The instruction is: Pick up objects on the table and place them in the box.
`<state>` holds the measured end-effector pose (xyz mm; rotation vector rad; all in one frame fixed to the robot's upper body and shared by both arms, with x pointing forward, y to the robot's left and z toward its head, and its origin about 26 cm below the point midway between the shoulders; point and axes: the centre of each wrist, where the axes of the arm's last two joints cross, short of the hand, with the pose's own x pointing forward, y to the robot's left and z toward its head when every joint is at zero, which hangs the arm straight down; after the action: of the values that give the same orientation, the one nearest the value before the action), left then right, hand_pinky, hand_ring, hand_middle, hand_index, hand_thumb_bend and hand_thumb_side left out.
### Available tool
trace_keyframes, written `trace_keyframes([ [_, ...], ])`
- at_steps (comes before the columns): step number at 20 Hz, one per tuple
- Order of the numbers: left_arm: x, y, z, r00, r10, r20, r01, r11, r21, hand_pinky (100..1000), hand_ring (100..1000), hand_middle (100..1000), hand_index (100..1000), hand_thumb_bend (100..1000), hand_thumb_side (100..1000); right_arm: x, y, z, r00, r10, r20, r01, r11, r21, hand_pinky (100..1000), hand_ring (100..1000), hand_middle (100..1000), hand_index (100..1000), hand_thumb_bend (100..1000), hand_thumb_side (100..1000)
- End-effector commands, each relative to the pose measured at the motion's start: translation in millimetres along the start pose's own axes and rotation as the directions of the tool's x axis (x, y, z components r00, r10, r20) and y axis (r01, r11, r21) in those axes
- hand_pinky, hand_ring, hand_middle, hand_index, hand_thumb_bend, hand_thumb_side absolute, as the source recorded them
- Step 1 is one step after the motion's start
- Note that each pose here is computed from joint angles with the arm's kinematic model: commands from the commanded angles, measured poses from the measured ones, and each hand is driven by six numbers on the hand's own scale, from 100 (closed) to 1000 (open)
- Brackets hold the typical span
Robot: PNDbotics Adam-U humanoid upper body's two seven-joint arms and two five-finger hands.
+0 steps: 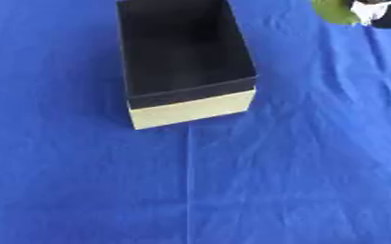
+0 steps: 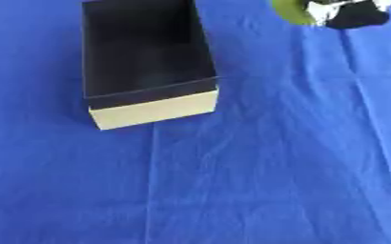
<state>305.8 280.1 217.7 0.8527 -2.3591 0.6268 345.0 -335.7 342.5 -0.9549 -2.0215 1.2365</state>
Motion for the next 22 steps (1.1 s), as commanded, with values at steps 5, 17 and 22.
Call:
trace_keyframes([
  [5, 5.9, -1.3, -2.6, 1.000, 0.023, 0.018, -0.023, 1.000, -0.007, 495, 648, 619, 667, 901, 756, 54.2, 6.6, -49.6, 0.980, -0.031, 0.199, 0.025, 0.999, 0.030, 725, 543, 386, 616, 100, 100],
  [17, 7.1, -4.5, -0.7, 0.999, 0.042, 0.009, -0.042, 0.999, -0.015, 495, 649, 620, 666, 900, 754, 86.3, 53.1, -105.9, 0.950, -0.091, 0.298, 0.031, 0.979, 0.200, 740, 531, 394, 626, 100, 100],
  [22, 7.6, -5.6, -0.2, 0.999, 0.049, 0.007, -0.049, 0.999, -0.018, 495, 649, 620, 666, 897, 757, 85.6, 67.3, -120.3, 0.947, -0.112, 0.303, 0.025, 0.961, 0.277, 774, 534, 409, 638, 100, 100],
])
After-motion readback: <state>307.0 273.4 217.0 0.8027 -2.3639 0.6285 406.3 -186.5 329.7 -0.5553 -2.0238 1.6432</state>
